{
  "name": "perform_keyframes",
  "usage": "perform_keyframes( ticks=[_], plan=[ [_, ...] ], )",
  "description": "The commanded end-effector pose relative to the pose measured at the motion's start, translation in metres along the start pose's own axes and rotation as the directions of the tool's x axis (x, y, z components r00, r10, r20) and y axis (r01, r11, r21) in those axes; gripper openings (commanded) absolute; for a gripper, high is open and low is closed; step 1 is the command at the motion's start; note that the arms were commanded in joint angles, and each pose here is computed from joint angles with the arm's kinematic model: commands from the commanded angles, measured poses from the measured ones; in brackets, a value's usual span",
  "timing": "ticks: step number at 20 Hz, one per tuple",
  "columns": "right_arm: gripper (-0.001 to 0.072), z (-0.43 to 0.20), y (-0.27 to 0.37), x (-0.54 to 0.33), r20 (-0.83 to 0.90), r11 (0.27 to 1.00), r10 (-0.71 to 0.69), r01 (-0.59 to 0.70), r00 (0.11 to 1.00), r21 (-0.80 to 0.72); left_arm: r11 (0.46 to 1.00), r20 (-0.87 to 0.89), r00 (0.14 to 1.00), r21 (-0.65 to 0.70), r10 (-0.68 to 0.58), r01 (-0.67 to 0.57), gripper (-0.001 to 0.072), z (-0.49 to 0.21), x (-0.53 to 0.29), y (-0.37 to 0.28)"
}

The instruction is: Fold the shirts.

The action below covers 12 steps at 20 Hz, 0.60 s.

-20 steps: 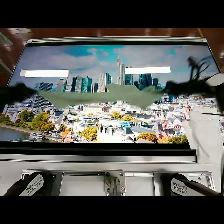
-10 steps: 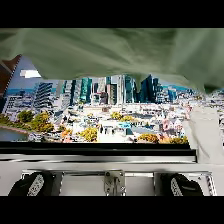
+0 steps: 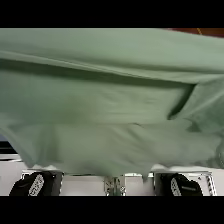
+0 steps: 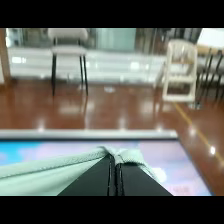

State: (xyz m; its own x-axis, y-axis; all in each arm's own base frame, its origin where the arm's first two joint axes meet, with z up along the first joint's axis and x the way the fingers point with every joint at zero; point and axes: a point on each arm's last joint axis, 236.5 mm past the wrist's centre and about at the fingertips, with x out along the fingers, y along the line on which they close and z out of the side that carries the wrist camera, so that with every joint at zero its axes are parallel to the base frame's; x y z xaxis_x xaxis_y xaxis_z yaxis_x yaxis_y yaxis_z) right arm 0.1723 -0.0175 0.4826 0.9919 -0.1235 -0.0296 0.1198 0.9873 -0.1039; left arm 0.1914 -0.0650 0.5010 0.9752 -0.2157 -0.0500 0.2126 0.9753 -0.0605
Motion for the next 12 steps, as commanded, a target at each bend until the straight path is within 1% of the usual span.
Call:
perform_keyframes(
  ticks=[1, 3, 5, 6, 8, 10, 12],
  plan=[
    [0.0062, -0.077, 0.007, 0.043, -0.349, 0.999, 0.048, -0.043, 0.936, 0.020, 0.998, -0.206, 0.978, -0.051, 0.018, -0.030, 0.0040, -0.057, 0.018, 0.019],
    [0.0062, -0.147, 0.028, 0.087, -0.592, 0.988, 0.151, -0.124, 0.791, 0.087, 0.992, -0.336, 0.942, -0.120, 0.004, -0.047, 0.0041, -0.104, 0.041, 0.036],
    [0.0061, -0.214, 0.059, 0.133, -0.709, 0.958, 0.286, -0.192, 0.645, 0.212, 0.976, -0.479, 0.878, -0.183, 0.016, -0.118, 0.0041, -0.166, 0.067, 0.065],
    [0.0061, -0.249, 0.074, 0.163, -0.728, 0.941, 0.338, -0.197, 0.596, 0.275, 0.964, -0.546, 0.837, -0.210, 0.025, -0.165, 0.0041, -0.202, 0.082, 0.084],
    [0.0061, -0.317, 0.094, 0.222, -0.746, 0.932, 0.359, -0.175, 0.561, 0.317, 0.932, -0.639, 0.769, -0.267, 0.020, -0.246, 0.0041, -0.270, 0.116, 0.115],
    [0.0061, -0.372, 0.123, 0.272, -0.755, 0.926, 0.375, -0.179, 0.539, 0.332, 0.890, -0.694, 0.720, -0.339, -0.019, -0.304, 0.0041, -0.331, 0.153, 0.138],
    [0.0062, -0.416, 0.155, 0.311, -0.748, 0.923, 0.384, -0.196, 0.541, 0.332, 0.838, -0.723, 0.687, -0.419, -0.075, -0.350, 0.0041, -0.379, 0.192, 0.154]
  ],
)
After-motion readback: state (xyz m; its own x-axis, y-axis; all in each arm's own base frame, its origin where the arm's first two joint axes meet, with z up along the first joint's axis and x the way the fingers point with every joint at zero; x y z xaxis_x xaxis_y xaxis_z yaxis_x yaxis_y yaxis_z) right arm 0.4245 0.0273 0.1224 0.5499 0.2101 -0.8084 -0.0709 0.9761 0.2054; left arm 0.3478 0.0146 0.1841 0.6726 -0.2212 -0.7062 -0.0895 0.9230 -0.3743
